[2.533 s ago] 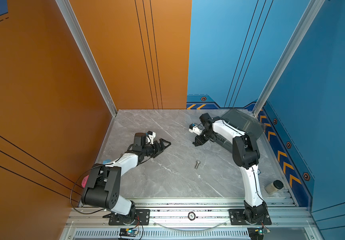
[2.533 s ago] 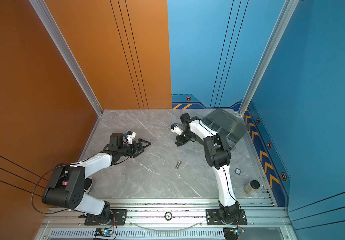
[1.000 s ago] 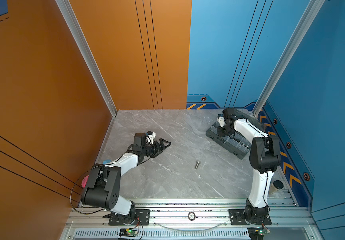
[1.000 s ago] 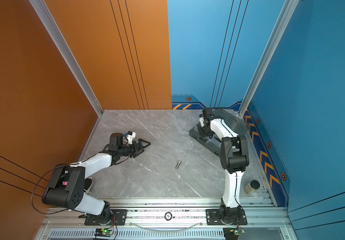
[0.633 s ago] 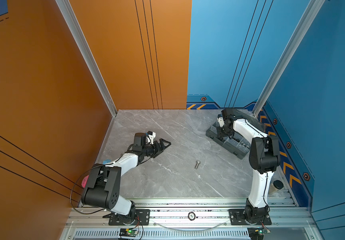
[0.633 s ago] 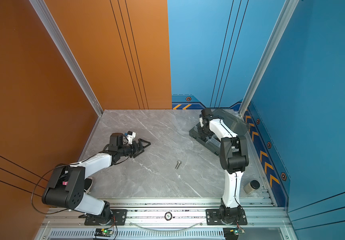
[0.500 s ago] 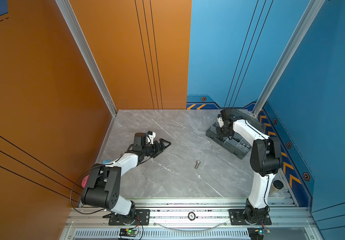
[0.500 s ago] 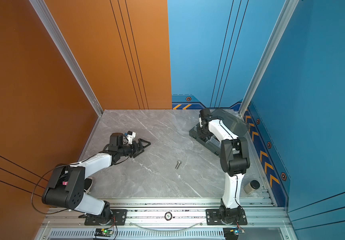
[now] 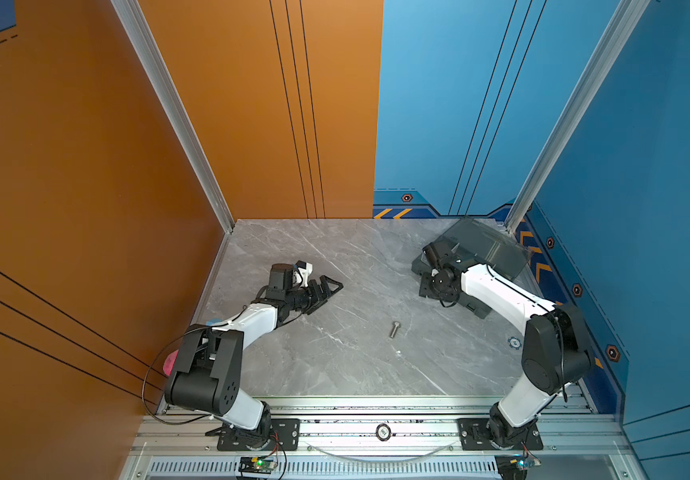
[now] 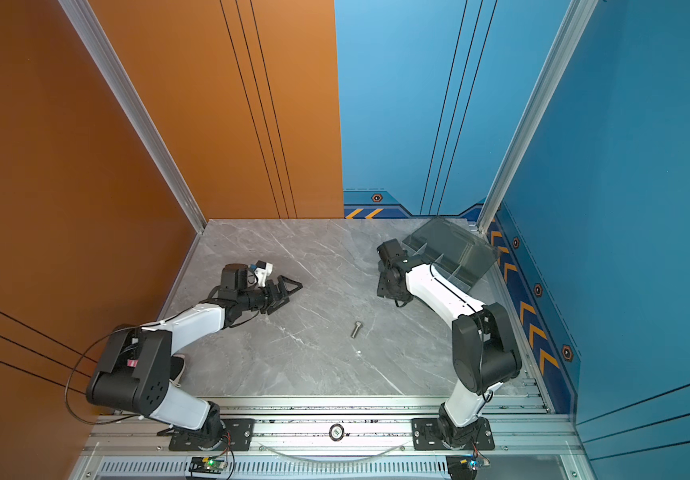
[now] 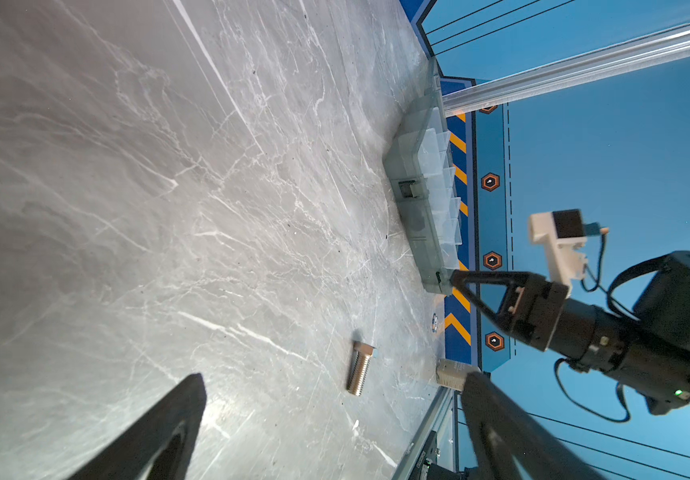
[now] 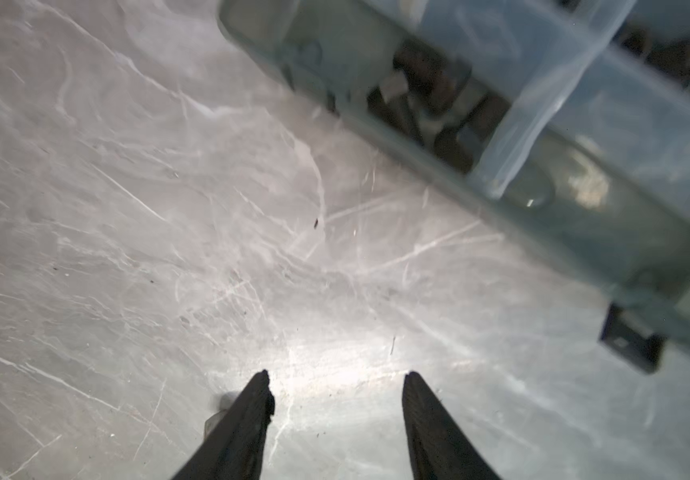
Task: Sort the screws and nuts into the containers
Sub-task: 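Move the right gripper over the silver hex bolt on the table, then lower the right gripper around the silver hex bolt and close it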
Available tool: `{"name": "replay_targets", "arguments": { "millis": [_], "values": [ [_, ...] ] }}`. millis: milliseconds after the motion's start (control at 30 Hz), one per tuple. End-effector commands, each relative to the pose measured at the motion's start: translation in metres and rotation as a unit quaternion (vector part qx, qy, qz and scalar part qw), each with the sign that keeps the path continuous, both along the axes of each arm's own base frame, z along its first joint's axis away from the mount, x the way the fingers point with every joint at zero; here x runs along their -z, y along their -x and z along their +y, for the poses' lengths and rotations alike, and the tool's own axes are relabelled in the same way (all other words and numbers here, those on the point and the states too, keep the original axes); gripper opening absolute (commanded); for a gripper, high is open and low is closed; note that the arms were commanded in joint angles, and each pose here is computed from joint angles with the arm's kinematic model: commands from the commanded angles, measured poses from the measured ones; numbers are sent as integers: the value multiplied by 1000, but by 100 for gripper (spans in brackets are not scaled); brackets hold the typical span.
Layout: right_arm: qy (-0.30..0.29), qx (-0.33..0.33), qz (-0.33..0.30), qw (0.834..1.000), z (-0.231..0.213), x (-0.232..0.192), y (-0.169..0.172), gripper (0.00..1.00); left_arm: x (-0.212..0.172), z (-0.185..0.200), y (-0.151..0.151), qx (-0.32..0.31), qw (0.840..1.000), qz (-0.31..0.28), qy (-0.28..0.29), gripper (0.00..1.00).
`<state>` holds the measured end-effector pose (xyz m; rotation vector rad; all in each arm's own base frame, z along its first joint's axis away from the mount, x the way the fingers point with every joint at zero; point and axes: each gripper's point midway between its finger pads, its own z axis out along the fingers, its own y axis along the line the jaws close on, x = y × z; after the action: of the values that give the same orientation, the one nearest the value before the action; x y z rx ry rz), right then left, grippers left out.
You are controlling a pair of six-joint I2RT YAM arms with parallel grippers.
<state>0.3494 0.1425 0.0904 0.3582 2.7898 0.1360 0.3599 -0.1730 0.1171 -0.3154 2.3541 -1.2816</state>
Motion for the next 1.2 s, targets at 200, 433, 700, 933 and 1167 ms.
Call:
{"name": "replay_targets", "arguments": {
  "millis": [200,433,700,933,1167],
  "values": [
    [-93,89,11,992,65,21,32,56,1,-2,0,12,1000,-3,-9,98],
    [-89,99,30,991,81,36,40,57,0,-2,3,17,1000,-7,-9,98],
    [-76,101,48,991,87,49,45,57,0,1,5,16,1000,-9,-8,98],
    [-66,99,59,991,89,58,47,56,2,3,7,16,1000,-8,-7,98],
    [-61,96,72,991,92,70,49,55,3,5,7,14,1000,-8,-6,98]
  ]
}}
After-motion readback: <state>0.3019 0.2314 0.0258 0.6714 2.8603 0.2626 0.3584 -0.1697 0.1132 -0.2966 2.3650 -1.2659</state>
